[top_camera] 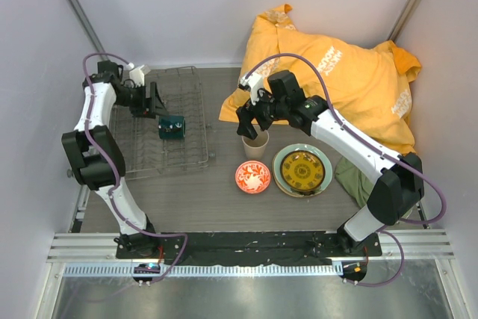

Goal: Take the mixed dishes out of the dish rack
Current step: Pick up the cup from the dish rack.

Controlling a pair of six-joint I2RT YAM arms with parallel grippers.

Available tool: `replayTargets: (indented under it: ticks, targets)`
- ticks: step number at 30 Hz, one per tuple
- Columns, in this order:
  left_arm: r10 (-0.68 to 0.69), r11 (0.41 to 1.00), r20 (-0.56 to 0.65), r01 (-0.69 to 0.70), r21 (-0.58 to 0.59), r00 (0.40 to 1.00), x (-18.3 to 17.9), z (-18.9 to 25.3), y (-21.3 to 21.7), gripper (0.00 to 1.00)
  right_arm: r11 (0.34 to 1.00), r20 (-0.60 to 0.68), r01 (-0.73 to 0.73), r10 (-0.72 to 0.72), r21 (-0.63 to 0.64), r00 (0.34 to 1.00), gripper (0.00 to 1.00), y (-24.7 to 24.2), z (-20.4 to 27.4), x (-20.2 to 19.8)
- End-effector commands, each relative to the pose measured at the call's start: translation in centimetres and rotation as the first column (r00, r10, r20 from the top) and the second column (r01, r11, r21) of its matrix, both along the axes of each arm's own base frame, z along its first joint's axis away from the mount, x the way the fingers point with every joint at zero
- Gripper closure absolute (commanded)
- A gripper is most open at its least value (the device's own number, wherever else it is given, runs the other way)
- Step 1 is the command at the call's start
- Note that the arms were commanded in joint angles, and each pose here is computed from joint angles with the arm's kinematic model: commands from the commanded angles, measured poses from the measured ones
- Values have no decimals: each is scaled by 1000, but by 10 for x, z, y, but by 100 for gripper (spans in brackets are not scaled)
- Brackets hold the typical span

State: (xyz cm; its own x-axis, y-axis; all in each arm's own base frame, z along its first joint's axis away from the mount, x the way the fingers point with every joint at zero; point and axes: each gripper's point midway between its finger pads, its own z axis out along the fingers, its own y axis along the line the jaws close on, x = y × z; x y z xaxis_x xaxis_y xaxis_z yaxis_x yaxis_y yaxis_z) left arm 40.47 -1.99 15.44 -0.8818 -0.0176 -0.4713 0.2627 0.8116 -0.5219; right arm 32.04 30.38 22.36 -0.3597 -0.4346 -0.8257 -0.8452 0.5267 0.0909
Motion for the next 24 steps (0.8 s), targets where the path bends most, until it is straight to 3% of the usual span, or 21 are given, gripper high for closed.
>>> replayTargets:
  ticks: [1, 15, 24]
  targets:
    - [41, 999, 46, -40, -34, 998, 12, 5, 2, 28, 999, 21, -24, 24, 20, 999, 14, 4, 7, -3]
    - [82, 997, 12, -81, -14, 997, 18, -21, 13, 30, 999, 18, -27, 27, 19, 999, 14, 4, 4, -5]
    - [64, 993, -30, -67, -93, 997, 17, -27, 2, 37, 999, 18, -28, 28, 17, 999, 14, 3, 2, -5]
